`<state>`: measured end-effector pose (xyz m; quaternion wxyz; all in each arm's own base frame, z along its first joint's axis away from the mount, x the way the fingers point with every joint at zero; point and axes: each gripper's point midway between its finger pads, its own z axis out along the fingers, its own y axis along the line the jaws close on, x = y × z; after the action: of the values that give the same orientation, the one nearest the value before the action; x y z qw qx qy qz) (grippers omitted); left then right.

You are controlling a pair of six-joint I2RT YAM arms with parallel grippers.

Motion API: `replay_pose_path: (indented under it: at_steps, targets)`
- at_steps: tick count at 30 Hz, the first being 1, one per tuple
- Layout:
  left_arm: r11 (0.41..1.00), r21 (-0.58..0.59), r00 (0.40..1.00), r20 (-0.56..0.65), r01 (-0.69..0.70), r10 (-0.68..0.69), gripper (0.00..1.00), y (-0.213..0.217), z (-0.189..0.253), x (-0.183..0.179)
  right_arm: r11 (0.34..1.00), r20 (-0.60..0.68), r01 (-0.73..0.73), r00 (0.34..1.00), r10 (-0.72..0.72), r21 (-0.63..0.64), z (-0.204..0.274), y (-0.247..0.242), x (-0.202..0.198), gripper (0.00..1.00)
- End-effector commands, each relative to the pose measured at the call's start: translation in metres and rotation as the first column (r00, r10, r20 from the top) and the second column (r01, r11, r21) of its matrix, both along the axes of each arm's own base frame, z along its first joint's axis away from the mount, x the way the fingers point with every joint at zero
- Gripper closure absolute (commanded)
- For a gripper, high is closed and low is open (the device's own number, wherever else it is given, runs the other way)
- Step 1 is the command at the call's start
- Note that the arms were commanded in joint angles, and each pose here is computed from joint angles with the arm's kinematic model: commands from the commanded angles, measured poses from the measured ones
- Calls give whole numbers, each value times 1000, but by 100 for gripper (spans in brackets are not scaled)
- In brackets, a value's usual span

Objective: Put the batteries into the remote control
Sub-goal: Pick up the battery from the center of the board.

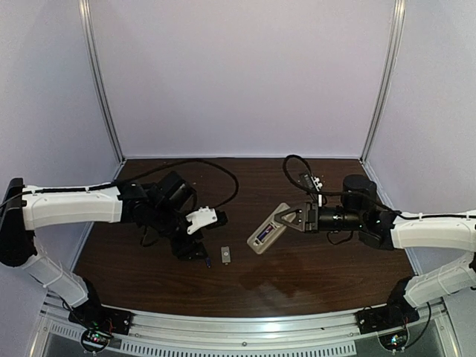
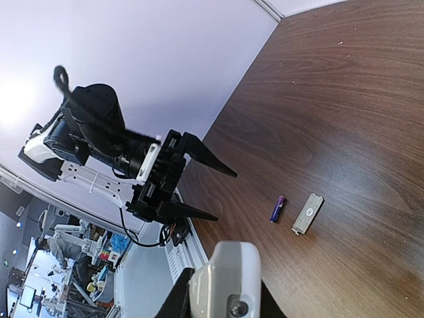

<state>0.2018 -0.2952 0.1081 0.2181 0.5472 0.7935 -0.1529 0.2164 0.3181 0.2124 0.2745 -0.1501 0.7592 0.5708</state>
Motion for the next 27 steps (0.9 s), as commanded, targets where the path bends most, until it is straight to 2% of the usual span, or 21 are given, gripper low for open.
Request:
replay_pose_path:
  at_steps: [1, 5, 9, 14, 17, 27]
  targets:
    - [945, 148, 949, 76, 292, -305, 34, 3, -3, -9, 1000, 20, 14, 1000, -15, 24, 10, -9, 0, 100]
    - [881, 267, 906, 58, 391, -420, 33, 7, -27, -1, 999, 16, 13, 1000, -14, 30, 12, -11, 0, 100]
    - [844, 335, 890, 30, 419, -454, 35, 7, -43, 8, 999, 15, 17, 1000, -18, 38, 14, -14, -1, 100]
    - [832, 344, 880, 30, 436, -474, 37, 2, -48, 20, 999, 11, 21, 1000, -21, 38, 12, -18, -2, 100]
    - [827, 326, 871, 21, 459, -492, 41, -6, -50, 20, 999, 10, 24, 1000, -25, 39, 11, -20, -2, 100]
    - [800, 327, 851, -26, 503, -525, 46, -10, -69, 16, 999, 0, 34, 999, -34, 39, 9, -24, -1, 100]
